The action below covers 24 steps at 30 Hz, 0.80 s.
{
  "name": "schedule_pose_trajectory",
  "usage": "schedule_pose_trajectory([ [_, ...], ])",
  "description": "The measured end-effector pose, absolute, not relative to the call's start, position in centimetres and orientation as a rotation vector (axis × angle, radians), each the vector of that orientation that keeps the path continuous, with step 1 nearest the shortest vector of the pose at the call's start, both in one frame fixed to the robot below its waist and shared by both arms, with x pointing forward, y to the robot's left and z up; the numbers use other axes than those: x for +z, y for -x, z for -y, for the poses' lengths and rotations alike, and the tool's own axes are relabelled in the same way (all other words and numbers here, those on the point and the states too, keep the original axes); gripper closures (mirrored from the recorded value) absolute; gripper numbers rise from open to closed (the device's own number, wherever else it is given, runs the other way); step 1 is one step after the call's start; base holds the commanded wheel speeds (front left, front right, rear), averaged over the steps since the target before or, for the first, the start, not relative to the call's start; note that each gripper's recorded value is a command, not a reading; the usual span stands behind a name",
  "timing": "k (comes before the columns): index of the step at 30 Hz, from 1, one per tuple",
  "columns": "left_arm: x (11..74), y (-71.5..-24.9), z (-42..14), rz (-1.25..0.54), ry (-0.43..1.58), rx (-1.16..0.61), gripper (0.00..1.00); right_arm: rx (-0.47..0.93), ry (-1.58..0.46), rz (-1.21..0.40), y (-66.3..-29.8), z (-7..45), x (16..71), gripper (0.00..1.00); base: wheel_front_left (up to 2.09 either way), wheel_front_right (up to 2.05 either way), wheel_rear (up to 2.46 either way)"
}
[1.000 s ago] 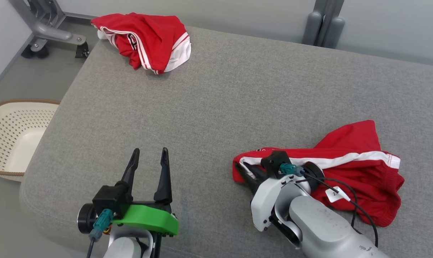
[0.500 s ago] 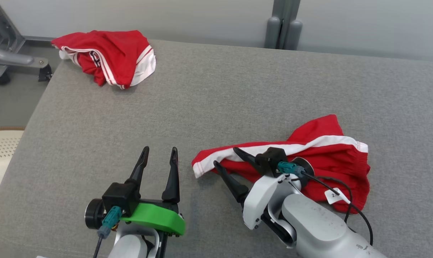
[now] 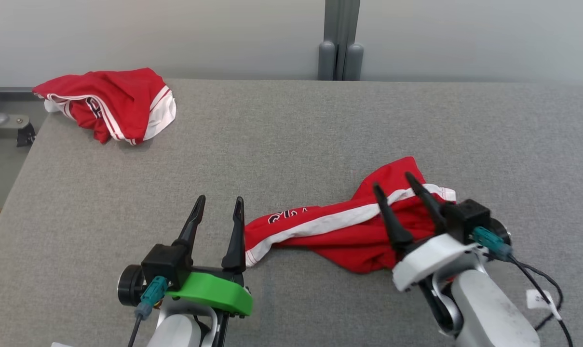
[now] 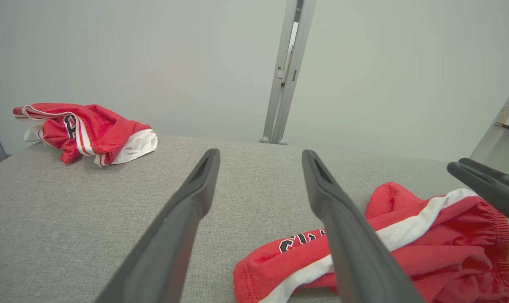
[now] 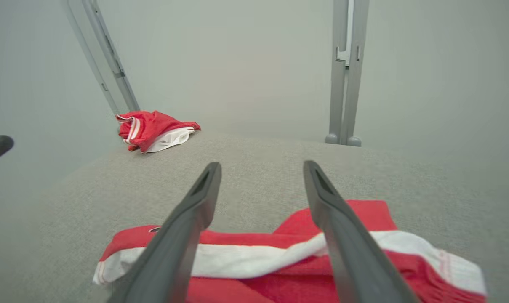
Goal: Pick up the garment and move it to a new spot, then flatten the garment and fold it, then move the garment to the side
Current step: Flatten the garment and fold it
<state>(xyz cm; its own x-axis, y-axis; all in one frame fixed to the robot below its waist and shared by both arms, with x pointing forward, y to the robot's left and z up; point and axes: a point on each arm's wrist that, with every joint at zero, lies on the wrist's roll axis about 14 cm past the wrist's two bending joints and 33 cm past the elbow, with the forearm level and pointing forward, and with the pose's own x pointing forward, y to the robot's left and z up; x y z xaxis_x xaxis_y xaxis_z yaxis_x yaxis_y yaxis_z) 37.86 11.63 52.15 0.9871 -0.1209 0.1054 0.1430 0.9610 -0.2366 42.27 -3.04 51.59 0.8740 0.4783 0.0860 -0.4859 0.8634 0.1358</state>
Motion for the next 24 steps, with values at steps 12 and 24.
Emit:
schedule_pose_trajectory([
  [12, 51.5, -36.6, -12.5, 0.077, 0.259, -0.097, 0.00, 0.178, -0.103, 0.127, -39.3, 14.1, 52.4, 0.00, 0.00, 0.00, 0.00],
  [24, 50.5, -35.6, -13.7, 0.056, 0.253, -0.059, 0.00, 0.150, -0.105, 0.124, -38.3, 15.0, 52.2, 0.00, 0.00, 0.00, 0.00],
])
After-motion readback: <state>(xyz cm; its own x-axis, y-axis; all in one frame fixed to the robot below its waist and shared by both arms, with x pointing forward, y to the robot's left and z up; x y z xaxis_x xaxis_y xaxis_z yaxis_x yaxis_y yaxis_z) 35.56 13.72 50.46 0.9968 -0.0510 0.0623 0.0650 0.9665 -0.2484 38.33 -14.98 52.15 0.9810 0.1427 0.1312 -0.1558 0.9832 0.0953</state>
